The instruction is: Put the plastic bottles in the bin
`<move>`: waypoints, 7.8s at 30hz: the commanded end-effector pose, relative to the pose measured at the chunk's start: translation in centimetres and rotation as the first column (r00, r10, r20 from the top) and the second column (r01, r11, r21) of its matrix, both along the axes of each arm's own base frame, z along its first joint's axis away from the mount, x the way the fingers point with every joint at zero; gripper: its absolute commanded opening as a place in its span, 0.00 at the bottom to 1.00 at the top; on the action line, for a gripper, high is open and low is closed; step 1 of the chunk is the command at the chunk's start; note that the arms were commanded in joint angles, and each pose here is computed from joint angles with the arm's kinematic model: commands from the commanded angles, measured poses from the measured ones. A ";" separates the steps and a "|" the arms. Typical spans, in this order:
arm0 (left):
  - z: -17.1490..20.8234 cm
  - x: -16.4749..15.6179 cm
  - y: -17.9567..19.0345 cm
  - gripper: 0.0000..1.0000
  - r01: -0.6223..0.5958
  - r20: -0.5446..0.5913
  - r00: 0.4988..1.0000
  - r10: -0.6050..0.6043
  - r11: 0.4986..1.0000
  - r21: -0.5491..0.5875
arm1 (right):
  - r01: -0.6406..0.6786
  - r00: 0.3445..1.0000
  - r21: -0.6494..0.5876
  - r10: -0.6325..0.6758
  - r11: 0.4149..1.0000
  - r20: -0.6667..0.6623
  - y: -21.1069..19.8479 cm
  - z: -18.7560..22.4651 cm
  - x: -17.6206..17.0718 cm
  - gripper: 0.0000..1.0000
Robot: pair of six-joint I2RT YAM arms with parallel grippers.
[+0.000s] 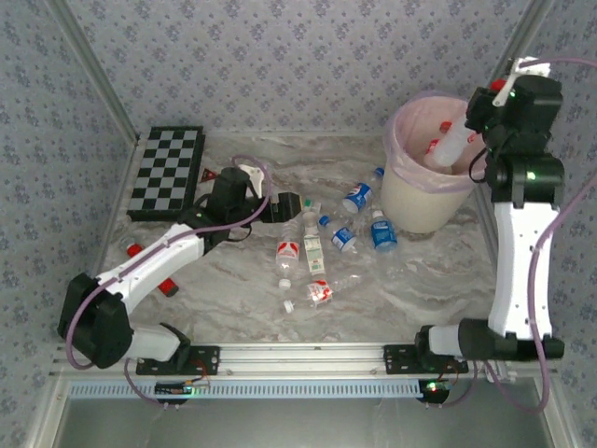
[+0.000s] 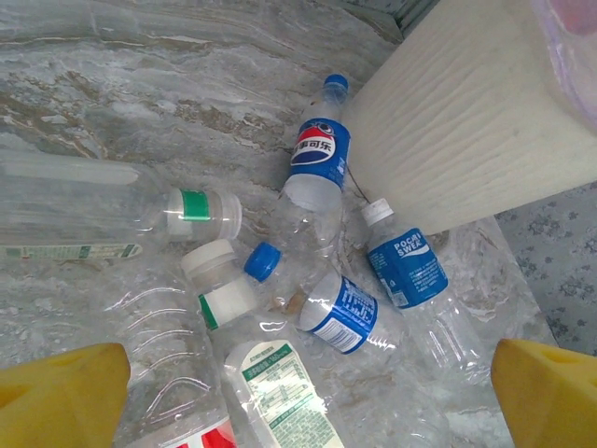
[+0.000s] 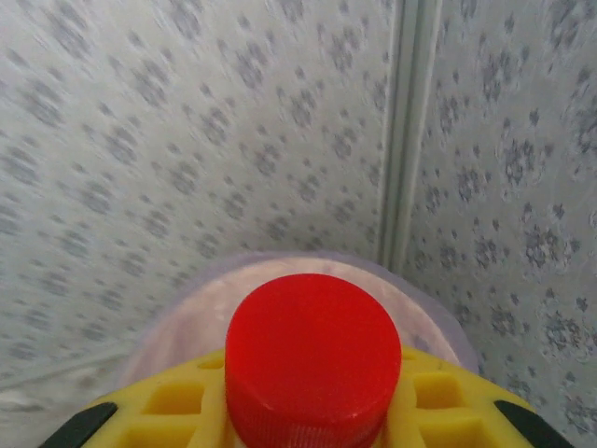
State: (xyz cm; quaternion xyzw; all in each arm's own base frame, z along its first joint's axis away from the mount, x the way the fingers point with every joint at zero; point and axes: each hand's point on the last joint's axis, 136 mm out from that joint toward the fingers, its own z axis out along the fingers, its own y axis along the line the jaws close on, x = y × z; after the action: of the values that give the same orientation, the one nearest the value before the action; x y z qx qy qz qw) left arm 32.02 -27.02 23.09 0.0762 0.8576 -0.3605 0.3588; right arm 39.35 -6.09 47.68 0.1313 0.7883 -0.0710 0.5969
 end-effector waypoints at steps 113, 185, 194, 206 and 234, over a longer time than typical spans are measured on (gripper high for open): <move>-8.5 13.2 -15.5 0.58 0.219 -0.003 0.966 -0.260 0.805 0.552 | -0.297 0.939 0.476 0.342 0.828 -0.009 6.2 -6.5 -10.9 0.89; 2.5 1.0 -3.4 0.99 0.008 0.157 0.988 0.003 0.997 -0.070 | -0.402 0.909 0.211 0.416 0.891 -0.026 11.2 0.3 -1.0 0.24; 1.5 0.9 -0.4 0.99 -0.048 0.145 0.988 0.054 0.998 -0.043 | 0.007 1.000 -0.012 -0.007 1.000 0.006 -0.1 2.5 -1.1 0.11; 1.0 0.4 0.5 0.99 -0.074 0.128 0.989 0.077 0.997 -0.029 | -0.005 0.951 0.057 0.023 0.998 -0.309 -1.0 -9.6 6.3 0.07; -0.3 0.2 0.9 0.99 -0.060 0.077 0.995 0.055 0.996 0.067 | 0.111 0.789 0.068 -0.046 0.992 -0.613 -2.3 -22.5 9.6 0.64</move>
State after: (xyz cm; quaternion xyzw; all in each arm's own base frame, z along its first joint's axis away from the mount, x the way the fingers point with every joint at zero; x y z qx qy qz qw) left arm 31.60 -26.05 21.17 0.0709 0.8631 -0.3190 0.3850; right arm 49.68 -8.41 24.51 0.1717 0.9310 -0.0785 0.3124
